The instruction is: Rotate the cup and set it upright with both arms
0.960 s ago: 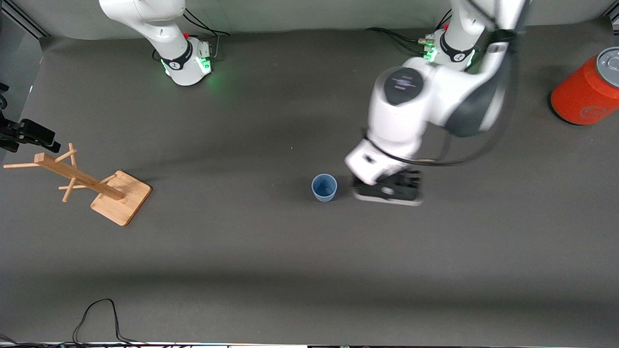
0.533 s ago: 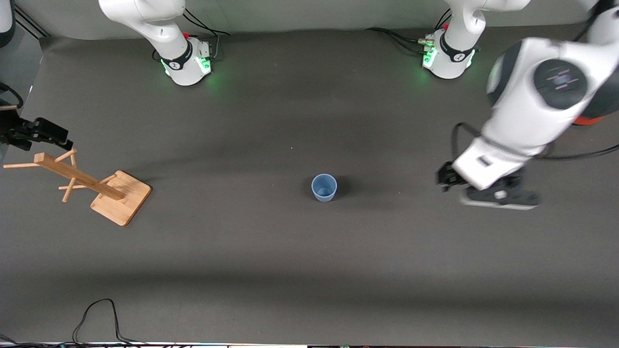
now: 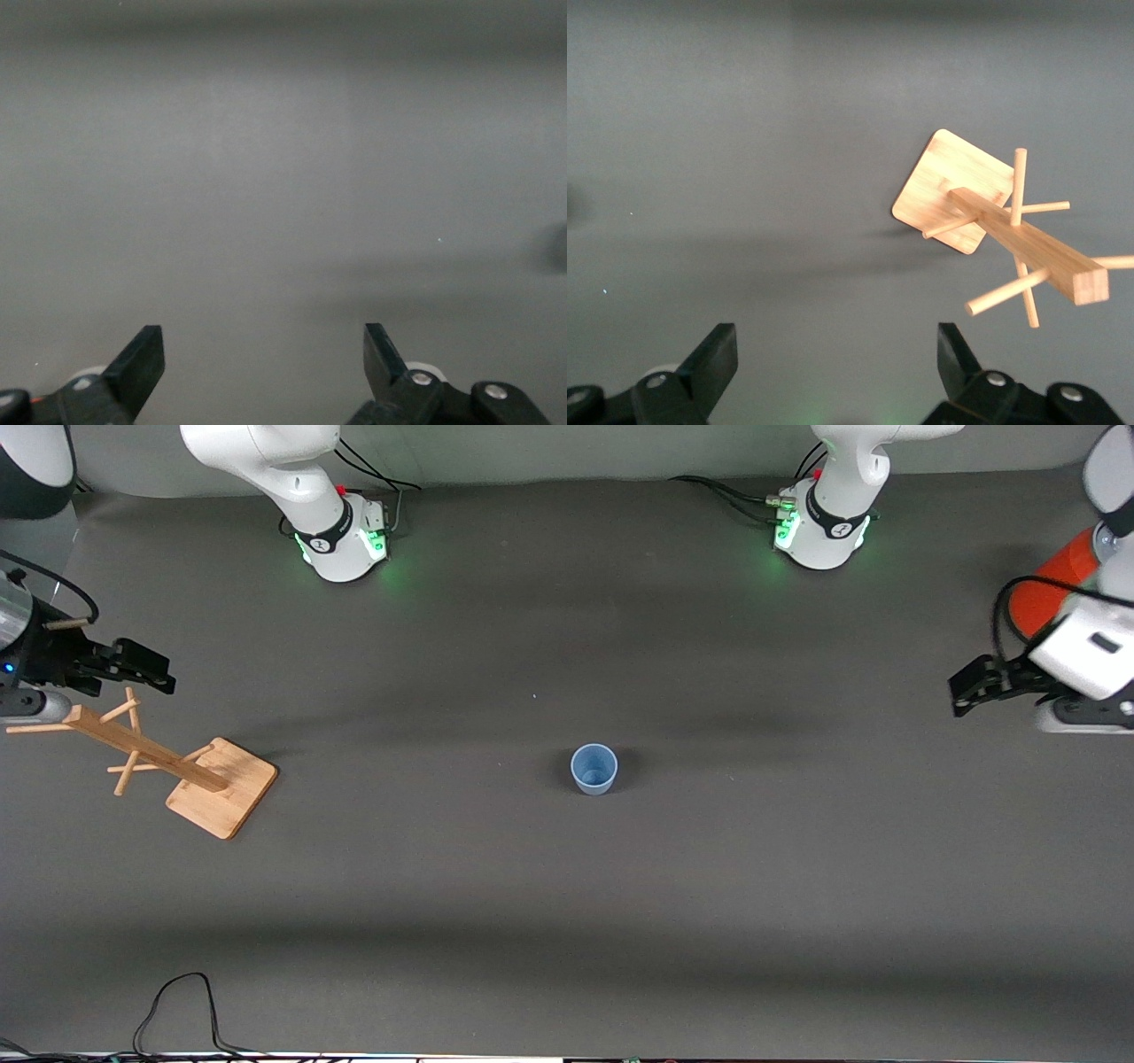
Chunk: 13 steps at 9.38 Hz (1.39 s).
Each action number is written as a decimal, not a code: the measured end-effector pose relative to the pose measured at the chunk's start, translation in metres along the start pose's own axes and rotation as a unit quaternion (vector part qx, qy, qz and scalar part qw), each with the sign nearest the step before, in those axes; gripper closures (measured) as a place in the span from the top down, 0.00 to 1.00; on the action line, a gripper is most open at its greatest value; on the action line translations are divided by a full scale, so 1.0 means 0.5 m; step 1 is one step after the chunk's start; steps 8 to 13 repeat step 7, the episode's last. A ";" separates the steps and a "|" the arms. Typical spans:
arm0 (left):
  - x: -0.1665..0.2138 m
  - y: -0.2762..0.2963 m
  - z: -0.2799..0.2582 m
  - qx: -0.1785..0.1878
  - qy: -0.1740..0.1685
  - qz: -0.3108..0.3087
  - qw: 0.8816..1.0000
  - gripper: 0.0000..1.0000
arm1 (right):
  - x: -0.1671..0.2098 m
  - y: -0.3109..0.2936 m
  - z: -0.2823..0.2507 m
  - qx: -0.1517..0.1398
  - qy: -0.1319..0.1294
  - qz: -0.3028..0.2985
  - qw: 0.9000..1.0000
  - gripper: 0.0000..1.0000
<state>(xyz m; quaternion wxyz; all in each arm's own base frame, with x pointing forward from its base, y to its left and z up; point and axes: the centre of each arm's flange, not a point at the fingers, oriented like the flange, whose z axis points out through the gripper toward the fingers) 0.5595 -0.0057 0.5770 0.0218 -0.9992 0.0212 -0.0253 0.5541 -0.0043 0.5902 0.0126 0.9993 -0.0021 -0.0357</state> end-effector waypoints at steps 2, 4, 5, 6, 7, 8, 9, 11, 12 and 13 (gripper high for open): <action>-0.002 -0.013 0.007 -0.002 -0.003 0.002 1.000 1.00 | 0.005 0.001 0.007 0.000 -0.003 0.001 1.000 1.00; -0.001 0.007 0.007 -0.003 -0.004 0.012 1.000 1.00 | 0.004 0.002 0.007 0.000 -0.003 0.001 1.000 1.00; -0.001 0.015 0.007 -0.003 -0.004 0.015 1.000 1.00 | 0.004 0.004 0.007 0.000 -0.003 0.002 1.000 1.00; -0.001 0.019 0.007 -0.003 -0.004 0.017 1.000 1.00 | 0.004 0.004 0.007 0.000 -0.003 0.002 1.000 1.00; 0.000 0.019 0.011 -0.003 -0.005 0.017 1.000 1.00 | 0.004 0.005 0.007 0.000 -0.003 0.002 1.000 1.00; 0.000 0.019 0.011 -0.003 -0.005 0.017 1.000 1.00 | 0.004 0.005 0.007 0.000 -0.003 0.002 1.000 1.00; 0.000 0.019 0.011 -0.003 -0.005 0.017 1.000 1.00 | 0.004 0.005 0.007 0.000 -0.003 0.002 1.000 1.00; 0.000 0.019 0.011 -0.003 -0.005 0.017 1.000 1.00 | 0.004 0.005 0.007 0.000 -0.003 0.002 1.000 1.00; 0.000 0.019 0.011 -0.003 -0.005 0.017 1.000 1.00 | 0.004 0.005 0.007 0.000 -0.003 0.002 1.000 1.00; 0.000 0.019 0.011 -0.003 -0.005 0.017 1.000 1.00 | 0.004 0.005 0.007 0.000 -0.003 0.002 1.000 1.00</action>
